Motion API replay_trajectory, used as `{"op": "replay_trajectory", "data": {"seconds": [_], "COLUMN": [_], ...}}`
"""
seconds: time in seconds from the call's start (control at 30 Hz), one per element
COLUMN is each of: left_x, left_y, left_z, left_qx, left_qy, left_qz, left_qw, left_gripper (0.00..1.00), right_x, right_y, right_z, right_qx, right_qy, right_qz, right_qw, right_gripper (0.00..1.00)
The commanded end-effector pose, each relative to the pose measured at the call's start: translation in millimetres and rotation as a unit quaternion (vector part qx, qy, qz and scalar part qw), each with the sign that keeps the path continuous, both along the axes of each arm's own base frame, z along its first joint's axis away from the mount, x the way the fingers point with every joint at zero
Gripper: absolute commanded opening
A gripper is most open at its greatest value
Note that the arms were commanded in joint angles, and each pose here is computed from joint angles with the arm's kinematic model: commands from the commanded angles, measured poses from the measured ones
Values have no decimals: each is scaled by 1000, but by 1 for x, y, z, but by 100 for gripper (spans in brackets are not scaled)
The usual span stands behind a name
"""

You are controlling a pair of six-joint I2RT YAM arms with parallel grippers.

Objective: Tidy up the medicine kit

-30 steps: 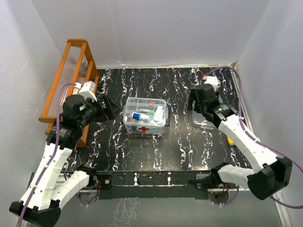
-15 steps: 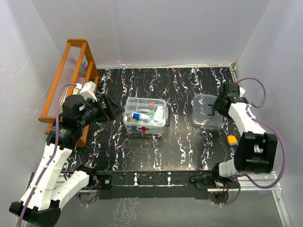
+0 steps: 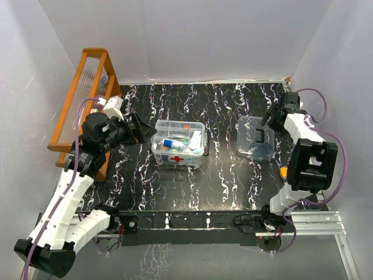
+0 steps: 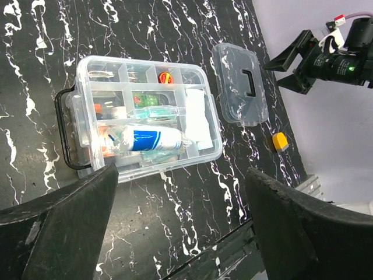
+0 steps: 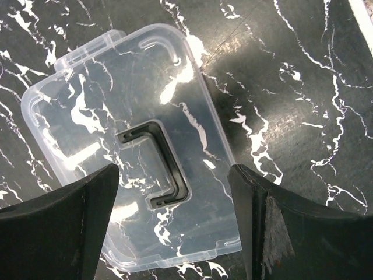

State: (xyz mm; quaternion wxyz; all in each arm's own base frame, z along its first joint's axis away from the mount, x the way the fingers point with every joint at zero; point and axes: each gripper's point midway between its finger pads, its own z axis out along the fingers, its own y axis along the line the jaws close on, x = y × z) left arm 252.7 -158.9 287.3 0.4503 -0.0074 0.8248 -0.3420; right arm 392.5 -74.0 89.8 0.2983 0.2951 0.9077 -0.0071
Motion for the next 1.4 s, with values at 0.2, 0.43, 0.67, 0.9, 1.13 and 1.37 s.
{"op": "replay_trajectory", "data": {"seconds": [0.2, 0.43, 0.67, 0.9, 1.13, 1.37], "left_x": [9, 11, 6, 7, 10, 13], "left_y": [-2, 0, -3, -1, -2, -1], "left_z": [18, 15, 15, 16, 9, 4], "left_qx": [-9, -11, -14, -10, -7, 1], "left_qy": [-35, -34, -36, -37, -29, -22], "left_qz": [3, 11, -1, 4, 5, 8], "left_qw": [999, 999, 999, 999, 1000, 1000], "left_gripper": [89, 89, 89, 89, 89, 89], "right_x": [17, 10, 1, 1, -18, -15], "right_y": [-14, -8, -3, 28, 63, 54], "right_z": [-10, -34, -44, -42, -50, -46], "right_qx": [5, 25, 31, 107, 72, 26], "right_qy": [-9, 26, 44, 28, 57, 64], "right_qz": [-19, -11, 6, 41, 66, 55], "right_qw": [1000, 999, 999, 993, 994, 996], "right_gripper": [78, 68, 64, 69, 69, 66]}}
